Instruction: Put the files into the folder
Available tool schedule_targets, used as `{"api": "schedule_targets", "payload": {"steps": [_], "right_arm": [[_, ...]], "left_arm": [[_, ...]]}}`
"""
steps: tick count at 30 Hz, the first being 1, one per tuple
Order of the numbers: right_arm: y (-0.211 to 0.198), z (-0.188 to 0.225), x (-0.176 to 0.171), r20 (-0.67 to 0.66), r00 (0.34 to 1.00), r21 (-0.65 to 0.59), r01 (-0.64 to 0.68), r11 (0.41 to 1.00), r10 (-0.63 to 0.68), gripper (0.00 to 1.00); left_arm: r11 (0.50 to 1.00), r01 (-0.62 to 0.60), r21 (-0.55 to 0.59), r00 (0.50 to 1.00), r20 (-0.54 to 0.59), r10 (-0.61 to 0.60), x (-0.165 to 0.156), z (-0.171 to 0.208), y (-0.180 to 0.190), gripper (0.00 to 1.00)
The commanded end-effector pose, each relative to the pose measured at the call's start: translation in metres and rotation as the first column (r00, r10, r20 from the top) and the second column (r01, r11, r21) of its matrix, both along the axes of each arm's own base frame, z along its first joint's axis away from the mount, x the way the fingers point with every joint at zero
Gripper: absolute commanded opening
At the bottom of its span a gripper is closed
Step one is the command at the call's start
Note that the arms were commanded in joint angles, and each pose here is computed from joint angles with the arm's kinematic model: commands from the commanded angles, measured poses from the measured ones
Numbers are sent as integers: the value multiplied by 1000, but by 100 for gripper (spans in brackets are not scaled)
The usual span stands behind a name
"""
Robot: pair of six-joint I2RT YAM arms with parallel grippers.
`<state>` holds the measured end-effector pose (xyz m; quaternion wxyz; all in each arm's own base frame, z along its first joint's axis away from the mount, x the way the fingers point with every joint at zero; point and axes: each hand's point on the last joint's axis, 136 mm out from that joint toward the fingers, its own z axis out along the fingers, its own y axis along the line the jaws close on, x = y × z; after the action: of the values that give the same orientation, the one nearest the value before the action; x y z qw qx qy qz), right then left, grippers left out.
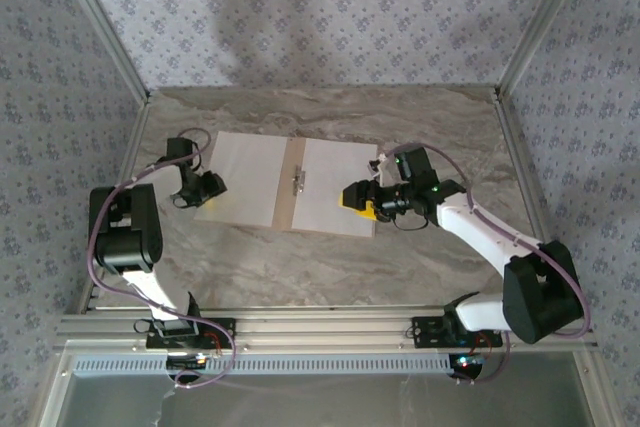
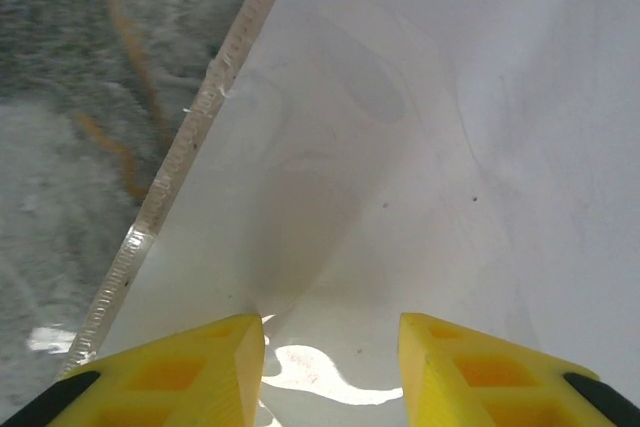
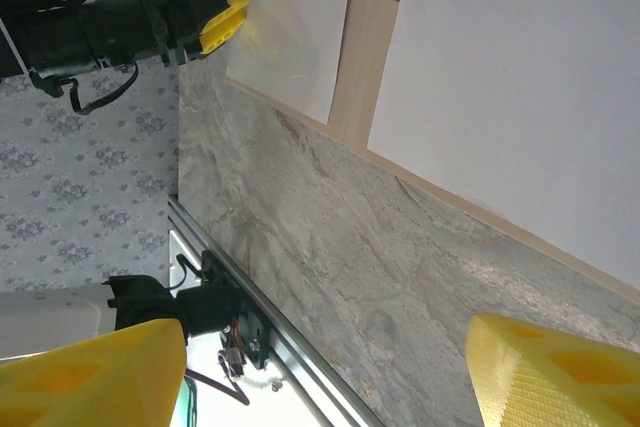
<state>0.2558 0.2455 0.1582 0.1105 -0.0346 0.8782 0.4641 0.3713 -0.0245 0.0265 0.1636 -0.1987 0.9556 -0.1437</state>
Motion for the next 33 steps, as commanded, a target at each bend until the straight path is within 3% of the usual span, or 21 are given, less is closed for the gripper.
{"api": "schedule_targets", "payload": {"steps": [1,14,27,33], "right_arm": [[2,5,5,-1,1000,-13,11,1000,-11,76],[-6,-1,21,26,998,-165,60,984,-57,73],[-13,1,76,120,984,-381,166,910,-130,70],[-10,-13,99,111,985,-459,168,873,-131,64]], "left_arm": [[998,56,-41,998,-22,-57,-2,-8,-22,40],[984,168,-53,986,7,-168,9,-2,-80,40],[967,244,-74,970,17,-244,4,-2,-133,39],[960,269,-73,963,20,-268,-5,1,-146,39]]}}
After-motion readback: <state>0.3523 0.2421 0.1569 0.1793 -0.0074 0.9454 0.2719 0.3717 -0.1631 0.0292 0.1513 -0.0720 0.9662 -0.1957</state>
